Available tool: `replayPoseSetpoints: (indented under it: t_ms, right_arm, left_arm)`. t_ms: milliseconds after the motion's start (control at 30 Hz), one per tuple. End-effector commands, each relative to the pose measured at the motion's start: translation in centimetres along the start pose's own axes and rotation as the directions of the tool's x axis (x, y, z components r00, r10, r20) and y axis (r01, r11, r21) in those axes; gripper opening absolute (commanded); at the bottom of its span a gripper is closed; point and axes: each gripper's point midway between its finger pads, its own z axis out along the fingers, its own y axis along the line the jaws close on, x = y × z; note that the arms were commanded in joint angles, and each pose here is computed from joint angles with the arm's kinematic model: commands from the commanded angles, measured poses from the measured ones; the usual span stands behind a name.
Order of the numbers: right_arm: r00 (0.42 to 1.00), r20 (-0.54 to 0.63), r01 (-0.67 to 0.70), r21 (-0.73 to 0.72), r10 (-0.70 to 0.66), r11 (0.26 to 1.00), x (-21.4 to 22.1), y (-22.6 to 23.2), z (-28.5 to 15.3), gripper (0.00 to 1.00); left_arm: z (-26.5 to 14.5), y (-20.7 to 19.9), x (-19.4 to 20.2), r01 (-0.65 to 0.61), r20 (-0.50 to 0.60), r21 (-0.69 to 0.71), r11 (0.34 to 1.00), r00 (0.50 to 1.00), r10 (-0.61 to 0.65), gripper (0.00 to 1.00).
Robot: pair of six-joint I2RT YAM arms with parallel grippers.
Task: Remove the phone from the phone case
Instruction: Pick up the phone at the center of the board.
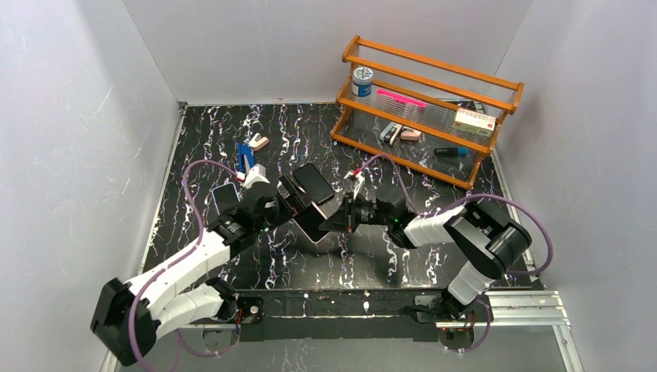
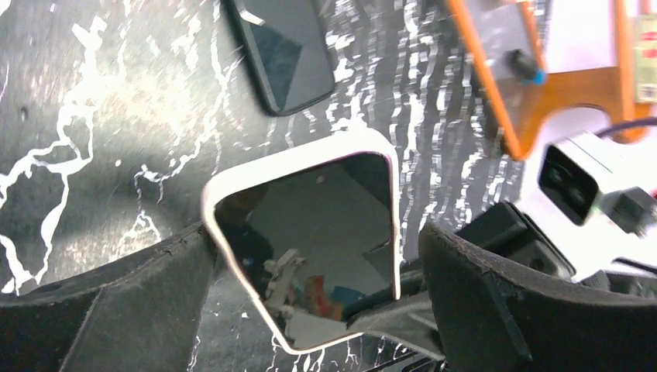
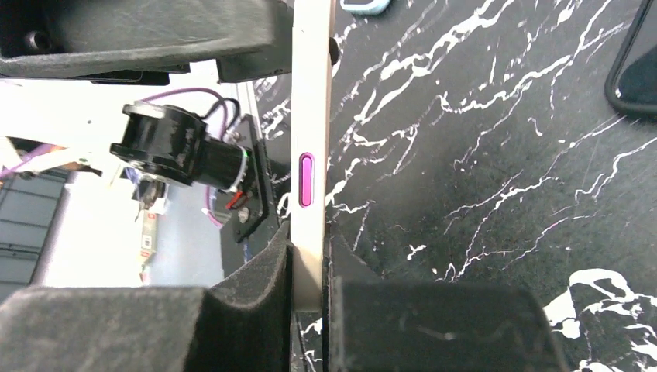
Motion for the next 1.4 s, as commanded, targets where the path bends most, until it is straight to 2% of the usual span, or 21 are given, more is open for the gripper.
replayPoseSetpoints:
  t_ms: [0, 133, 300, 533, 700, 867, 1033, 1167, 1233, 1367]
  right_arm:
    - [0.989, 0.138, 0.079, -0.142, -0.059, 0.987, -4.8, 4.0, -2.2, 0.01]
    - [0.982, 0.185, 0.060, -0.194, -0.023, 0.979, -6.8, 4.9, -4.8, 0.01]
    - [0.976, 0.217, 0.078, -0.272, -0.018, 0.959, -8.3, 7.4, -6.9, 0.01]
    - [0.975, 0.211, 0.140, -0.335, -0.070, 0.932, -9.2, 10.3, -8.1, 0.01]
    - [0.974, 0.206, 0.172, -0.379, -0.099, 0.909, -9.5, 12.1, -8.8, 0.01]
    - [0.972, 0.207, 0.184, -0.389, -0.109, 0.903, -9.8, 12.8, -9.0, 0.01]
    - [0.971, 0.210, 0.195, -0.397, -0.118, 0.897, -10.2, 13.2, -9.0, 0.01]
    - [0.969, 0.222, 0.186, -0.390, -0.104, 0.902, -10.5, 13.2, -9.0, 0.04]
    - [0.969, 0.230, 0.175, -0.384, -0.089, 0.907, -10.6, 13.1, -9.0, 0.22]
    - [0.960, 0.273, 0.162, -0.362, -0.062, 0.918, -10.6, 12.9, -9.2, 0.48]
  left_arm:
    - [-2.7, -3.0, -3.5, -0.147, 0.179, 0.181, 0.972, 0.977, 0.114, 0.98]
    - [-4.6, -5.2, -4.1, -0.254, 0.239, 0.301, 0.919, 0.953, 0.185, 0.98]
    - [-6.0, -8.1, -3.3, -0.303, 0.235, 0.453, 0.838, 0.948, 0.215, 0.98]
    - [-6.8, -11.3, -2.5, -0.253, 0.189, 0.612, 0.750, 0.967, 0.172, 0.98]
    - [-8.2, -13.6, -2.7, -0.181, 0.150, 0.731, 0.659, 0.983, 0.103, 0.89]
    - [-9.2, -14.7, -2.4, -0.137, 0.111, 0.788, 0.600, 0.991, 0.081, 0.69]
    - [-9.6, -15.0, -2.2, -0.107, 0.086, 0.813, 0.572, 0.994, 0.063, 0.40]
    - [-10.0, -15.2, -2.7, -0.098, 0.095, 0.817, 0.568, 0.995, 0.035, 0.02]
    - [-10.0, -15.0, -3.4, -0.085, 0.107, 0.810, 0.580, 0.994, -0.003, 0.00]
    - [-10.1, -14.6, -5.0, -0.041, 0.132, 0.795, 0.605, 0.986, -0.107, 0.00]
